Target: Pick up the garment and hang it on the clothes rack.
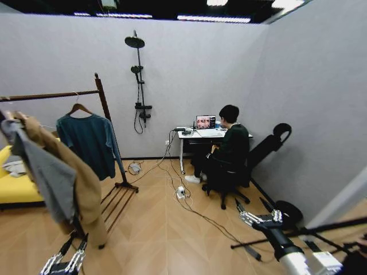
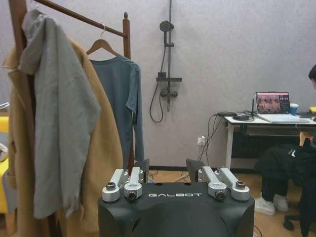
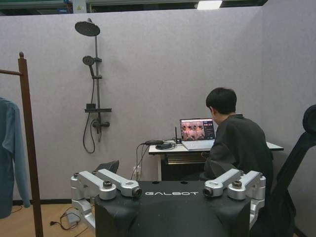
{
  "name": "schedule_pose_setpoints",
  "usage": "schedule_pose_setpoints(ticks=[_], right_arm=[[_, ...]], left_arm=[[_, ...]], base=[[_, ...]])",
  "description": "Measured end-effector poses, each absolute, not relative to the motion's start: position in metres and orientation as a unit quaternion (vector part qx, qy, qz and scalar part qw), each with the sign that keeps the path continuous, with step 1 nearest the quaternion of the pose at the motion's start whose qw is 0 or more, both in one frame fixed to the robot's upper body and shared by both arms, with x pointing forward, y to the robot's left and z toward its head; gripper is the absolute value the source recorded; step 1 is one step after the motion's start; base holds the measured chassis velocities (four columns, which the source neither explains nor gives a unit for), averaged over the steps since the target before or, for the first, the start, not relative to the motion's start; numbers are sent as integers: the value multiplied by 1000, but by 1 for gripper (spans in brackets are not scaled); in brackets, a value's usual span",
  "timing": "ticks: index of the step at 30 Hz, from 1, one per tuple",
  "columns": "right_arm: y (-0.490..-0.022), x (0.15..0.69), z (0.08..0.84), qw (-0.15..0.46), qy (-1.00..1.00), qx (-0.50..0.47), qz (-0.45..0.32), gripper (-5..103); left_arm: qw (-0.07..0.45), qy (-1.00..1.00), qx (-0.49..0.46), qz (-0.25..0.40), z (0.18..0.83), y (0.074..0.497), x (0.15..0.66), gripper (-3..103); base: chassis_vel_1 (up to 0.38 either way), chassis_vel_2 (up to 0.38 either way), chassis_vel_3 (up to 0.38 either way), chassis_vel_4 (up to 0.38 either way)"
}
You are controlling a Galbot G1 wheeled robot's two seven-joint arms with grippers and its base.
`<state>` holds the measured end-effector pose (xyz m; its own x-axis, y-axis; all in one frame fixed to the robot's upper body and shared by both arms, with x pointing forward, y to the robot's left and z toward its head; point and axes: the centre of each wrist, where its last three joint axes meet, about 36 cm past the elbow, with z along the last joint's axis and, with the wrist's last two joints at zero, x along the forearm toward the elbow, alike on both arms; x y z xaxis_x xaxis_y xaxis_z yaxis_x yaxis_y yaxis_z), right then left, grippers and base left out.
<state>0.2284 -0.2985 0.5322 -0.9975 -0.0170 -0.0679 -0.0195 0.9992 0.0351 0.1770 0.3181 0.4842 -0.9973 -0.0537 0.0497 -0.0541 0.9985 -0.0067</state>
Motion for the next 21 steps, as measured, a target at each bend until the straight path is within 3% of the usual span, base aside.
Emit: schedule_pose_setpoints(ticks=[15, 21], right_arm=[[-299, 228, 532, 34, 999, -9, 18, 100], [-299, 228, 532, 34, 999, -9, 18, 100]], left_arm=[[25, -999, 27, 4, 484, 318, 177, 46], [25, -999, 27, 4, 484, 318, 177, 46]], base=[[329, -321, -333, 334], [30, -39, -68, 63]])
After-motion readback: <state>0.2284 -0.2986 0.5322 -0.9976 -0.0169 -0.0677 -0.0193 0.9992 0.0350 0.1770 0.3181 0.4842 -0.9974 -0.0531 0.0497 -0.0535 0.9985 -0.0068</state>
